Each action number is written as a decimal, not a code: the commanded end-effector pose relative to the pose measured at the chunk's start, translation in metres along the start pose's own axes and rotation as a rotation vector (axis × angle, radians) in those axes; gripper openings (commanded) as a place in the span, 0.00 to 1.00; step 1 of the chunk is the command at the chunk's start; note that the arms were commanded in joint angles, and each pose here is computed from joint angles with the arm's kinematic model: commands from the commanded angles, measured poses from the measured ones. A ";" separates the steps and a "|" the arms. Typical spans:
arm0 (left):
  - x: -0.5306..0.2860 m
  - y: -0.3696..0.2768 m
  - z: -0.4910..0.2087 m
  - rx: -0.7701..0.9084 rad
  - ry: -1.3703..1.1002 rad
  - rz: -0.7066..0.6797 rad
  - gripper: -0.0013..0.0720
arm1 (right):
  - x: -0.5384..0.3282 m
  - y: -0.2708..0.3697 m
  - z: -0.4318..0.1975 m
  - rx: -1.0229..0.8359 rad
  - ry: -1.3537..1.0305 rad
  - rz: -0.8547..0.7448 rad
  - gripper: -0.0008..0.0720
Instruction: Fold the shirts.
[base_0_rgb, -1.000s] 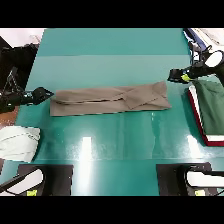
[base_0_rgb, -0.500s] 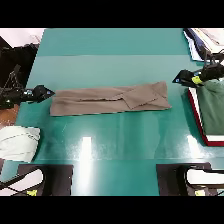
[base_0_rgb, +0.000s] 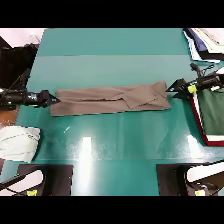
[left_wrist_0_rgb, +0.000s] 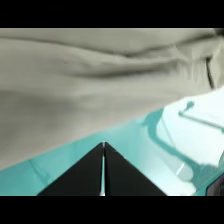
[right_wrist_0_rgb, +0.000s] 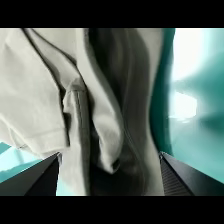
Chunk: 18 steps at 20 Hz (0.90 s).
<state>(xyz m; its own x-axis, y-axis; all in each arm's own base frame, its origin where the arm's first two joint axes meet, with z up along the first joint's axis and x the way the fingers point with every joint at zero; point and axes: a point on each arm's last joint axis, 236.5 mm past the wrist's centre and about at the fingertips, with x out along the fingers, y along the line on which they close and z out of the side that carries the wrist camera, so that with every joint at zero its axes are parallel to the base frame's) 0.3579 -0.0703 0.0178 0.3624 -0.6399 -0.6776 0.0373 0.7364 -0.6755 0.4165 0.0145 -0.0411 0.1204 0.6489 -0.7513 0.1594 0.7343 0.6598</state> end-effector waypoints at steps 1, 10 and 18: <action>0.021 -0.021 -0.011 0.046 0.048 -0.002 0.05 | 0.026 -0.001 -0.005 0.007 0.065 0.065 0.96; 0.061 -0.072 -0.038 0.171 0.120 -0.033 0.05 | 0.055 0.029 -0.001 -0.100 0.068 0.119 0.85; 0.083 -0.095 -0.051 0.229 0.126 -0.014 0.05 | 0.054 0.037 0.000 -0.187 0.053 0.118 0.04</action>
<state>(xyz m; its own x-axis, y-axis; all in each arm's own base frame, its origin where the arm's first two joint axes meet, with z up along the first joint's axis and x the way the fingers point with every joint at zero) 0.3354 -0.1949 0.0113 0.2264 -0.6719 -0.7052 0.2456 0.7400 -0.6262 0.4272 0.0747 -0.0619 0.0668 0.7383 -0.6712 0.0016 0.6726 0.7400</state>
